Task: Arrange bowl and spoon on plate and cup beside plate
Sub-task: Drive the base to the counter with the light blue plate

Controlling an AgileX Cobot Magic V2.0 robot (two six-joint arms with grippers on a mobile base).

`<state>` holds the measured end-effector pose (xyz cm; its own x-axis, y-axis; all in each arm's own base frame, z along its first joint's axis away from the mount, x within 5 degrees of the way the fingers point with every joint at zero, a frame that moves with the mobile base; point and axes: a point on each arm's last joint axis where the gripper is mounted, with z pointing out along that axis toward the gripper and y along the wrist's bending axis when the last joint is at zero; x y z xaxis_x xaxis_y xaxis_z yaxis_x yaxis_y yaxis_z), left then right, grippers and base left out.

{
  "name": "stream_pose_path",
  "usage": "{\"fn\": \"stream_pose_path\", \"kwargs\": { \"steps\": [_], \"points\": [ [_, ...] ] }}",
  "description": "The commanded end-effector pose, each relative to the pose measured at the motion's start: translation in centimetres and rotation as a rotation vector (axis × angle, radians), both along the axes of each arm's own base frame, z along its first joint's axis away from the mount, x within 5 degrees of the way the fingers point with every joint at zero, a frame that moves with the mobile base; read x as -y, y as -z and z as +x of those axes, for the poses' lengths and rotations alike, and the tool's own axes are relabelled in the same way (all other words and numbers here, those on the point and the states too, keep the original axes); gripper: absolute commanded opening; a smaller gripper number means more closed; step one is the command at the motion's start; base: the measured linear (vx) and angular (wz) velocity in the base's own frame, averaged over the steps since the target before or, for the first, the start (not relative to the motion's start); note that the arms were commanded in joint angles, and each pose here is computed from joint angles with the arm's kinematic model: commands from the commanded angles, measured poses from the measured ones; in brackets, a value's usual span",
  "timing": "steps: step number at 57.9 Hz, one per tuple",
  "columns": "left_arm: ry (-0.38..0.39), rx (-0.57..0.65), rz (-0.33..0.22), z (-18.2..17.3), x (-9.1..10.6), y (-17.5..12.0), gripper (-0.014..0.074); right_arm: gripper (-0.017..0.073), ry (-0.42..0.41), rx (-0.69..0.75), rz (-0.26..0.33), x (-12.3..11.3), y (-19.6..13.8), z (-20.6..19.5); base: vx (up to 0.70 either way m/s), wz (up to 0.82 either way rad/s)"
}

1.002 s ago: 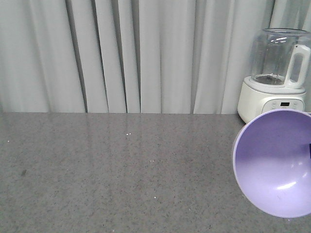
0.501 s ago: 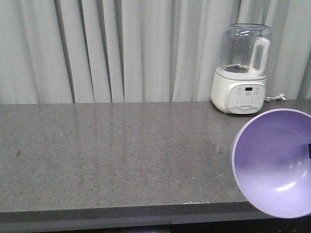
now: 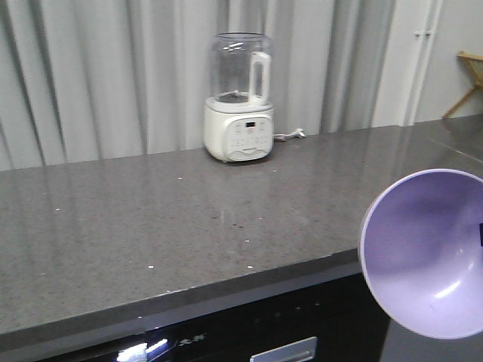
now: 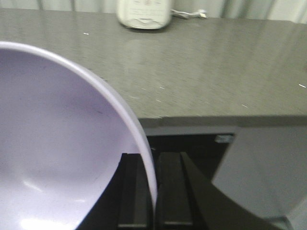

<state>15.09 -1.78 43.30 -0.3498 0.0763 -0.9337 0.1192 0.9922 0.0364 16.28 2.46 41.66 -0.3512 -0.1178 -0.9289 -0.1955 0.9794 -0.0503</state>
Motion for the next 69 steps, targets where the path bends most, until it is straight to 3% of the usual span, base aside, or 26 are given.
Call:
{"fn": "stream_pose_path", "kwargs": {
  "steps": [1, 31, 69],
  "points": [
    [0.009, 0.109, -0.014, -0.16, 0.1, -1.57, -0.0003, -0.0012, 0.008, 0.128, 0.014, 0.11, -1.85, -0.25, -0.06, -0.67],
    [0.009, 0.109, -0.014, -0.16, 0.1, -1.57, -0.0003, -0.0012, 0.008, 0.128, 0.015, 0.11, -1.85, -0.25, 0.03, -0.6],
    [0.009, 0.109, -0.014, -0.15, 0.1, -1.6, -0.0003, -0.0012, 0.008, 0.128, 0.015, 0.11, -1.85, -0.25, 0.23, -0.63]
  ]
}}
